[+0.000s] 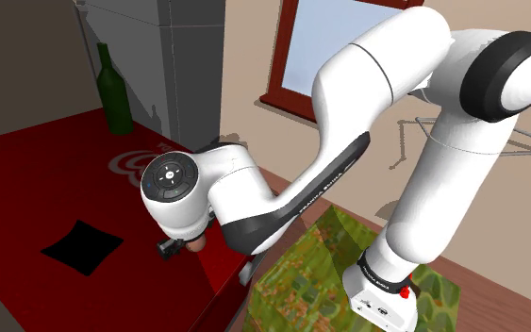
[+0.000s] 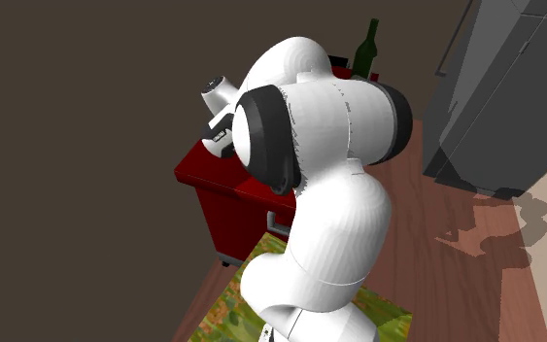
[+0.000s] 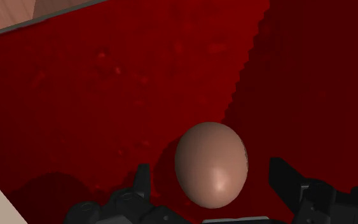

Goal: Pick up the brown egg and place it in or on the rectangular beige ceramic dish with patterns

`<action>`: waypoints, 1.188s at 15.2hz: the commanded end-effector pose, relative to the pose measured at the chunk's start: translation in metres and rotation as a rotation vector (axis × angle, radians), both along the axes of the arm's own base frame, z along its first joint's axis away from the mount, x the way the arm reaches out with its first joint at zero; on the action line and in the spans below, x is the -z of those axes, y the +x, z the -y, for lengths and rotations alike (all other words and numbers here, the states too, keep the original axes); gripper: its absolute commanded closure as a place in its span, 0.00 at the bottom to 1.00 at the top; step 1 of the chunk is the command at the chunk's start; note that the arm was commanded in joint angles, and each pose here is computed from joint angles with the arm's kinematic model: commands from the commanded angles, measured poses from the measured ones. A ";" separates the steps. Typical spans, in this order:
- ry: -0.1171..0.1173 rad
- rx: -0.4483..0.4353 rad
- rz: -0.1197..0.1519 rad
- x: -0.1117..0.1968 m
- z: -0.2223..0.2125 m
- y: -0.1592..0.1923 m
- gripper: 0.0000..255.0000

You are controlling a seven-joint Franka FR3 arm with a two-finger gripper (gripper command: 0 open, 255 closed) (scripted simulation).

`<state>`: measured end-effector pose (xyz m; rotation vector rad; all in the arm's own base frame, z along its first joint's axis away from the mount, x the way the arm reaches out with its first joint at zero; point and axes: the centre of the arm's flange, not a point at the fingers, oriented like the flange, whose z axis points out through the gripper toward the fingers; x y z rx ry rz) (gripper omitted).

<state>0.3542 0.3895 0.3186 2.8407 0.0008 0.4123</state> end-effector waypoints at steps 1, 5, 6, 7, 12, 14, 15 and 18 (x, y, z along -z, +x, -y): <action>0.000 0.000 0.000 0.000 0.000 0.000 0.00; 0.000 0.000 0.000 0.000 0.000 0.000 1.00; 0.000 0.000 0.000 0.000 0.000 0.000 1.00; 0.000 0.000 0.000 0.000 0.000 0.000 1.00; 0.000 0.000 0.000 0.000 0.000 0.000 1.00; 0.000 0.000 0.000 -0.005 0.000 0.000 1.00; 0.000 0.000 0.000 -0.010 0.000 0.000 1.00; 0.000 0.000 0.000 -0.026 0.000 0.000 1.00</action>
